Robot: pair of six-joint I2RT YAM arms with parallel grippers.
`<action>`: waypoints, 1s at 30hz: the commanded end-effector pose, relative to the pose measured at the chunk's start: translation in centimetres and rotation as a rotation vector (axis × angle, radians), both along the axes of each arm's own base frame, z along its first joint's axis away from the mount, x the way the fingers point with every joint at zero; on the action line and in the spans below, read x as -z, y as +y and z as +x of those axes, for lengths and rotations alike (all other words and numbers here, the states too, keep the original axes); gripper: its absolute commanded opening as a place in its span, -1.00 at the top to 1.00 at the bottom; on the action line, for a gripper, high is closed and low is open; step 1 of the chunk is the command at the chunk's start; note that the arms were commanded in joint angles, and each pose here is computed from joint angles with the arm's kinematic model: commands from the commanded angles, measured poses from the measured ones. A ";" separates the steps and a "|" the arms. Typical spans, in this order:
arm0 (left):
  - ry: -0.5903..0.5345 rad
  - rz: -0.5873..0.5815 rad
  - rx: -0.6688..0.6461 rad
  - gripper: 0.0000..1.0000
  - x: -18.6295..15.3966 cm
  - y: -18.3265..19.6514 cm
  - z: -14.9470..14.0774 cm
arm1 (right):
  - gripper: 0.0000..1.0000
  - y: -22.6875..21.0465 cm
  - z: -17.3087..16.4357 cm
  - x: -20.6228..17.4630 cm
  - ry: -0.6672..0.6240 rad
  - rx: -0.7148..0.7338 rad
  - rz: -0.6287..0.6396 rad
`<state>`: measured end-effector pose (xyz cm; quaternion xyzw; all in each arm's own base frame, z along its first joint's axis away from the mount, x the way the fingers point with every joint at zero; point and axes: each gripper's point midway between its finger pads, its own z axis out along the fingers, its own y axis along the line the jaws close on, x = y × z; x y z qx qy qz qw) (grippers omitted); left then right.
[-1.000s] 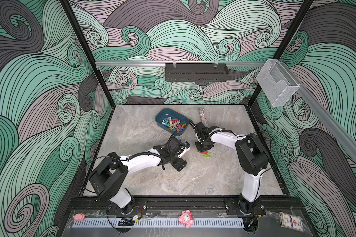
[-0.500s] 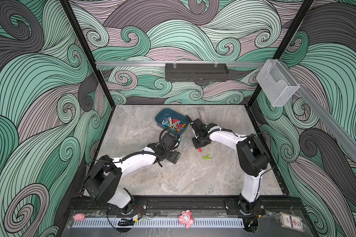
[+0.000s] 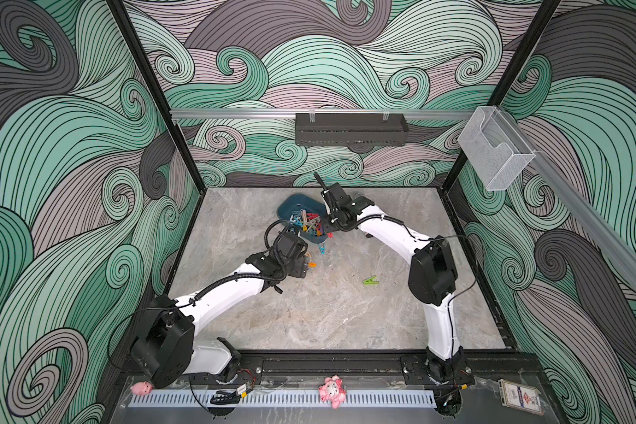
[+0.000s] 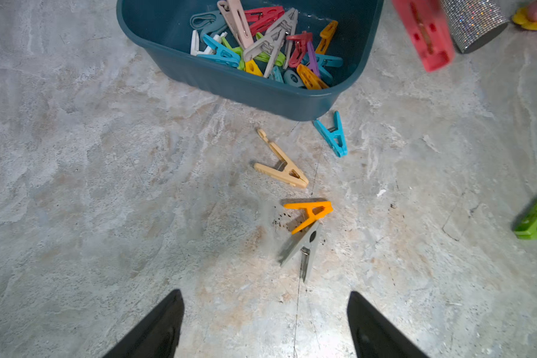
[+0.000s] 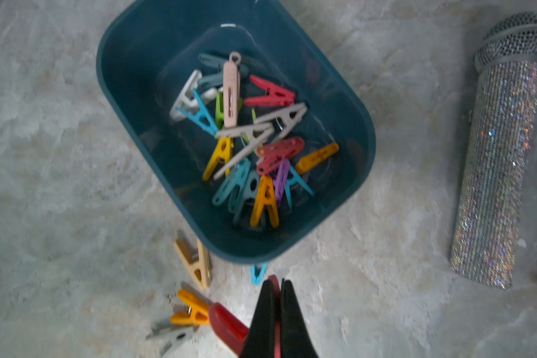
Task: Put the clothespins into the storage box
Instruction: Place the clothespin in the storage box, then pick up the clothespin from the center of the board.
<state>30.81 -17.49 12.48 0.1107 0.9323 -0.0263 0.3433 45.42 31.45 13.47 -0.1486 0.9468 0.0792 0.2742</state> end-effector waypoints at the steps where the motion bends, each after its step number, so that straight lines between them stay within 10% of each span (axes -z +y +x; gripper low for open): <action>1: -0.017 -0.005 -0.036 -0.70 -0.5 0.5 0.3 | 0.91 -0.4 1.9 0.9 0.005 0.056 -0.028; 10: 0.005 0.001 -0.027 -0.70 0.4 0.5 -0.1 | 0.86 -0.2 5.6 1.7 -0.014 0.082 -0.046; 17: 0.000 0.008 -0.019 -0.70 0.2 0.5 0.0 | 0.39 -0.5 5.6 -0.8 -0.046 0.075 -0.048; 30: -0.014 -0.094 0.249 -0.70 -0.3 -4.6 -1.3 | 0.35 -6.3 -4.8 -1.1 0.045 0.069 -0.077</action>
